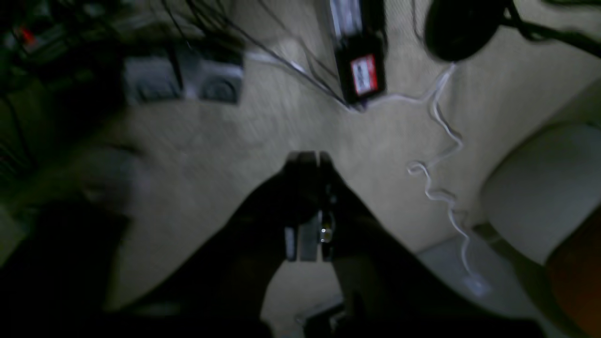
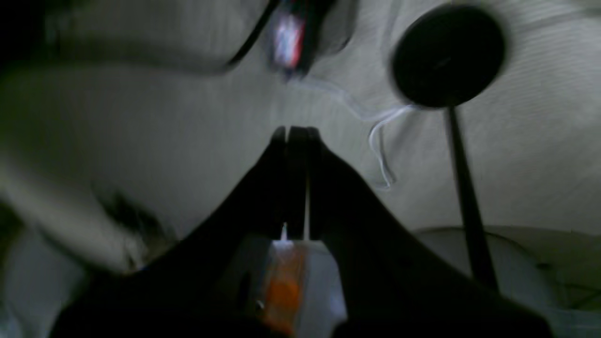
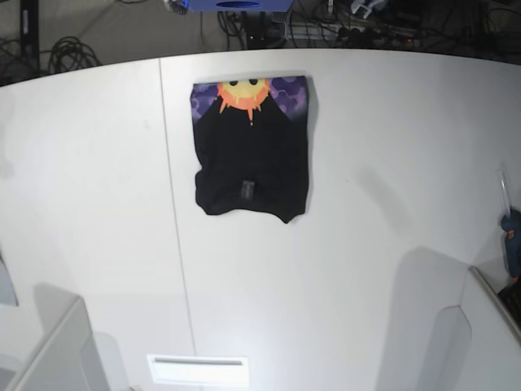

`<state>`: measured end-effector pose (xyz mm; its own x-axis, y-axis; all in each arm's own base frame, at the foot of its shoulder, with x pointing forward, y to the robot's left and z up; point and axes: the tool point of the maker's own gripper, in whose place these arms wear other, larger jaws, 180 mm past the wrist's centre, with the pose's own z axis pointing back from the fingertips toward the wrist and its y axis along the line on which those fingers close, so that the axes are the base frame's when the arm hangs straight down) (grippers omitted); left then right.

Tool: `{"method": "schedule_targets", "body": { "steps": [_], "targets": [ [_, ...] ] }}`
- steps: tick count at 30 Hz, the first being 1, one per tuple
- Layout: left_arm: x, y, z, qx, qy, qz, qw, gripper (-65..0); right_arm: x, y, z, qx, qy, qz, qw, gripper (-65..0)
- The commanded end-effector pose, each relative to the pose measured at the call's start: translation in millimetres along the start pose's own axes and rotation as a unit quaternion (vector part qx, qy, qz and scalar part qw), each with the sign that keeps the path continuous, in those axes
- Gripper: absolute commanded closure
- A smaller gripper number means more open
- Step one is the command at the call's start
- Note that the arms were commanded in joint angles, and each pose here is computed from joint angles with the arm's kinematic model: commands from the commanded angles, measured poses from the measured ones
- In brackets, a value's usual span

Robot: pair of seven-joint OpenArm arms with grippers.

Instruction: Fold the T-shirt properly

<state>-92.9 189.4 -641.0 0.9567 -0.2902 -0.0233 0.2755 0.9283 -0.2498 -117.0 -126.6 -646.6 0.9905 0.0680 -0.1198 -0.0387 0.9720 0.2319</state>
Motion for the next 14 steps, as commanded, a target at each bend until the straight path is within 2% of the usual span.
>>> {"method": "schedule_targets", "body": {
  "steps": [1, 6, 11, 14],
  "targets": [
    [-16.6, -1.0, 2.6, -0.004, 0.016, -0.001, 1.000, 0.0, -14.9, 4.0, 0.2, 0.005, 0.014, -0.008, 0.9999, 0.0],
    [2.5, 1.7, 2.4, 0.001, -0.012, -0.007, 1.000, 0.0, -13.5, 1.0, 0.8, 0.001, 0.008, -0.023, 0.9997, 0.0],
    [9.5, 4.0, 2.4, 0.002, -0.016, -0.014, 1.000, 0.0, -10.4, 4.9, -0.3, 0.005, 0.002, -0.022, 0.9998, 0.0],
    [15.9, 4.4, 2.0, 0.002, -0.023, -0.015, 1.000, 0.0, 7.2, 4.1, 0.5, 0.003, -0.047, -0.022, 0.9987, 0.0]
  ]
}}
